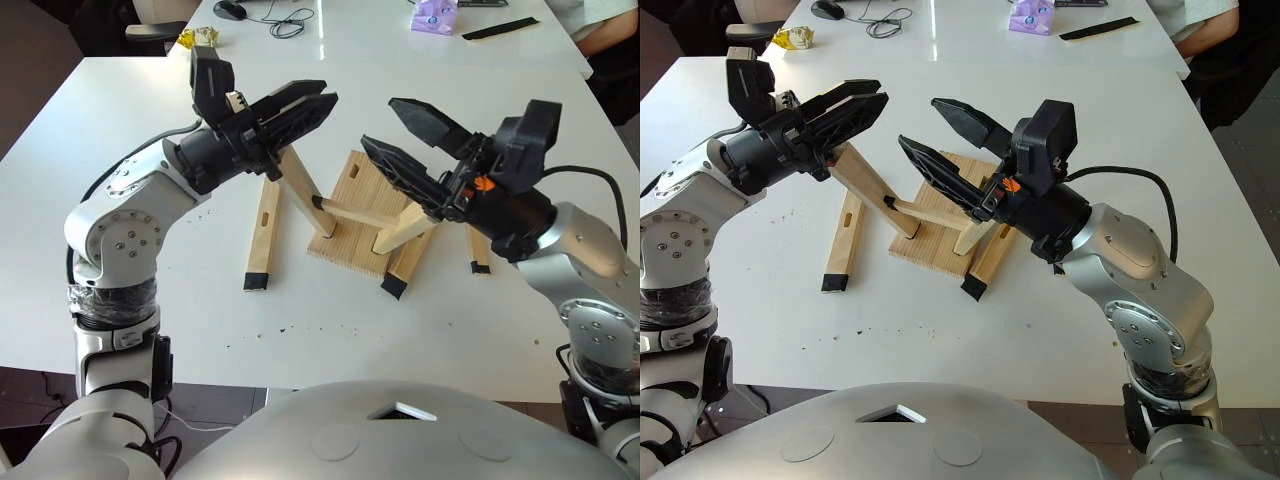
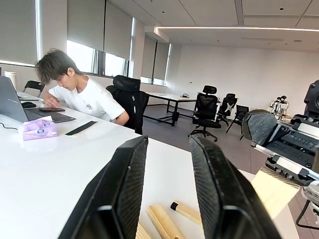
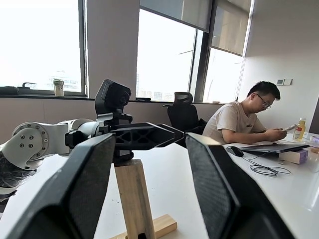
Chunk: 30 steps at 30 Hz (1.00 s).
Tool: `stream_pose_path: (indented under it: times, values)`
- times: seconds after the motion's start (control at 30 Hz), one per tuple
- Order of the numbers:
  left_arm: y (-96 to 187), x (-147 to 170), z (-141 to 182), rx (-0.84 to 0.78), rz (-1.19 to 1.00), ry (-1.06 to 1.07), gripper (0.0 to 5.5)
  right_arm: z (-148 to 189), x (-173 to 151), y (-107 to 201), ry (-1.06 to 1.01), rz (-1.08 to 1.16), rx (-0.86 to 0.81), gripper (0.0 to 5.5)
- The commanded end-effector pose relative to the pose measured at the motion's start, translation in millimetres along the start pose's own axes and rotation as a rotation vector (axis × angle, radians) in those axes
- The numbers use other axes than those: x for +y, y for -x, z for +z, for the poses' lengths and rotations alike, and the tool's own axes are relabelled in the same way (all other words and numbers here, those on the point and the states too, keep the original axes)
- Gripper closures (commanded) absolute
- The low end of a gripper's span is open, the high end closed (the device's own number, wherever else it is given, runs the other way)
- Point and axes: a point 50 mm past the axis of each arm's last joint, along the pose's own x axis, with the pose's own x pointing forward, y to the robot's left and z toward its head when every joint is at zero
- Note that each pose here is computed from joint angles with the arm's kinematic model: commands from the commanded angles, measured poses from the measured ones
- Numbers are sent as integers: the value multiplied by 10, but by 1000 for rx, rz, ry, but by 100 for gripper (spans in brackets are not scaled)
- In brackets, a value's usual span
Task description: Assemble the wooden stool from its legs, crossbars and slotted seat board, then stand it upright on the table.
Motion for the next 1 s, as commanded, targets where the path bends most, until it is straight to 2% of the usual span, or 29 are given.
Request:
stream_pose_path:
  times: [0.03,0.17,0.3,0.4,0.47,0.57,0.7,0.8,0.9,1.0]
  values:
    - [-126,10,-34,27,-19,125,393,19,-68,-6,-11,-16,13,291]
    - [-200,-19,290,-56,-32,87,393,362,-205,2,-12,-59,-168,291]
    - [-187,-71,528,-103,-55,31,393,647,-609,148,-20,-257,-326,291]
    - [-93,-152,644,-113,-108,38,393,705,-872,291,-24,-381,-345,291]
    - [41,-200,619,-66,-126,40,393,554,-1017,378,10,-462,-225,291]
    - [295,-221,506,48,-125,61,393,77,-1111,532,5,-517,42,291]
    - [671,-324,162,280,-160,159,393,-543,-891,641,-53,-416,306,291]
    - [789,-484,-121,419,-235,223,393,-783,-764,666,-82,-363,380,291]
    - [812,-519,-448,547,-237,178,393,-956,-690,634,-115,-318,419,291]
    - [791,-463,-698,605,-198,103,393,-1101,-595,594,-142,-259,458,291]
